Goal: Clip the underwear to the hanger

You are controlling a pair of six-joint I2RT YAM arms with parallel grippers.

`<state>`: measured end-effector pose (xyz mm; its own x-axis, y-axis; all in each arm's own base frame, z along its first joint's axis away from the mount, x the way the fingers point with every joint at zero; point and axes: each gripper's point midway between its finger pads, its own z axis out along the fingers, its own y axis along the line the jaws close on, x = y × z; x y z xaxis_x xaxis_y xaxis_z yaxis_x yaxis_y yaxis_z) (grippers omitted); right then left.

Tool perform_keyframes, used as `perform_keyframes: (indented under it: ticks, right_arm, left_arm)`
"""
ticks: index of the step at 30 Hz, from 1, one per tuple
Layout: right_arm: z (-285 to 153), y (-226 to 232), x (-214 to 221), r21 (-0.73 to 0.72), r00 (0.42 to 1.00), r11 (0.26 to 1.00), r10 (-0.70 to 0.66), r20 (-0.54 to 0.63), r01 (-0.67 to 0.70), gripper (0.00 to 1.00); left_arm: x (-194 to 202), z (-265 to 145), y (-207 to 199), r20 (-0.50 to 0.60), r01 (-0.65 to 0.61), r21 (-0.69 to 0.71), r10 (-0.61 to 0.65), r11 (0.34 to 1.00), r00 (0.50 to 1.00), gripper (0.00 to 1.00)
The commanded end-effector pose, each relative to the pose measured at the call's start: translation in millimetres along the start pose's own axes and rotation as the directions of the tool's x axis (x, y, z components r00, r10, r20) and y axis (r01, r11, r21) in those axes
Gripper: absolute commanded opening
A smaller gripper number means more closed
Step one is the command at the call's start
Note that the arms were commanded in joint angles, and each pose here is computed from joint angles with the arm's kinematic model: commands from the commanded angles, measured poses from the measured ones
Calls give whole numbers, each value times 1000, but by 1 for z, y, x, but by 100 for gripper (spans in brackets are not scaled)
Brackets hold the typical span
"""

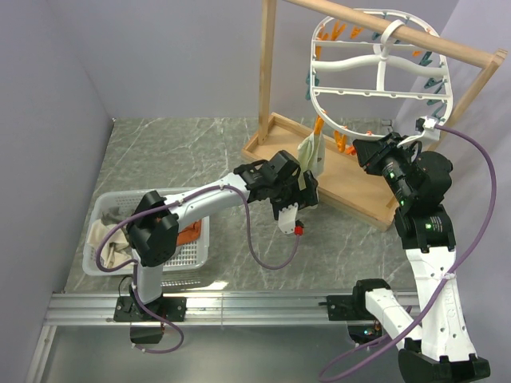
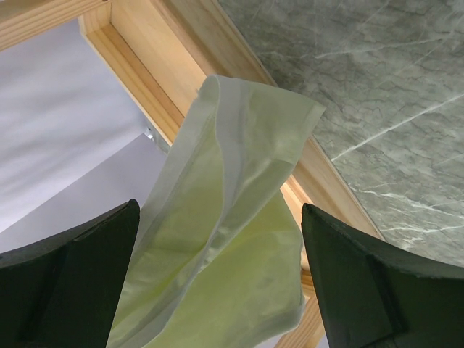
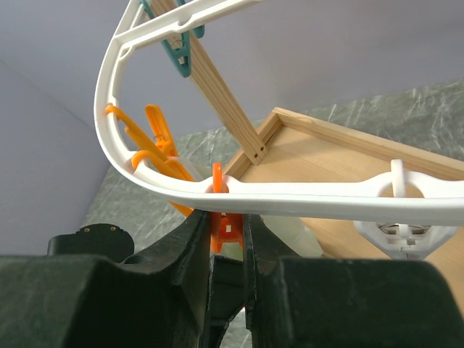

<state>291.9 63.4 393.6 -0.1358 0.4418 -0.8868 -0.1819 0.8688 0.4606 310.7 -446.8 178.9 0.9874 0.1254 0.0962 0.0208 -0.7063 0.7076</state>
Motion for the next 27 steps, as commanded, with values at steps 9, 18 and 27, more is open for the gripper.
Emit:
perform_keyframes:
  ticks: [9,18,27]
  right_arm:
    - [3,-1,0,-12,1000,1000,-10,7,10,0]
    - [3,-2,3,-14,1000,1000,-8,1,8,0]
    - [3,0,2,-20,1000,1000,-5,3,6,0]
  left_arm:
    - [-12,-7,45,-2,-500,-80,501,863,865,99]
    - [-19,-9,45,18,-507,-77,509,859,860,99]
    - [-16,1,39,20,-496,-28,497,868,868,99]
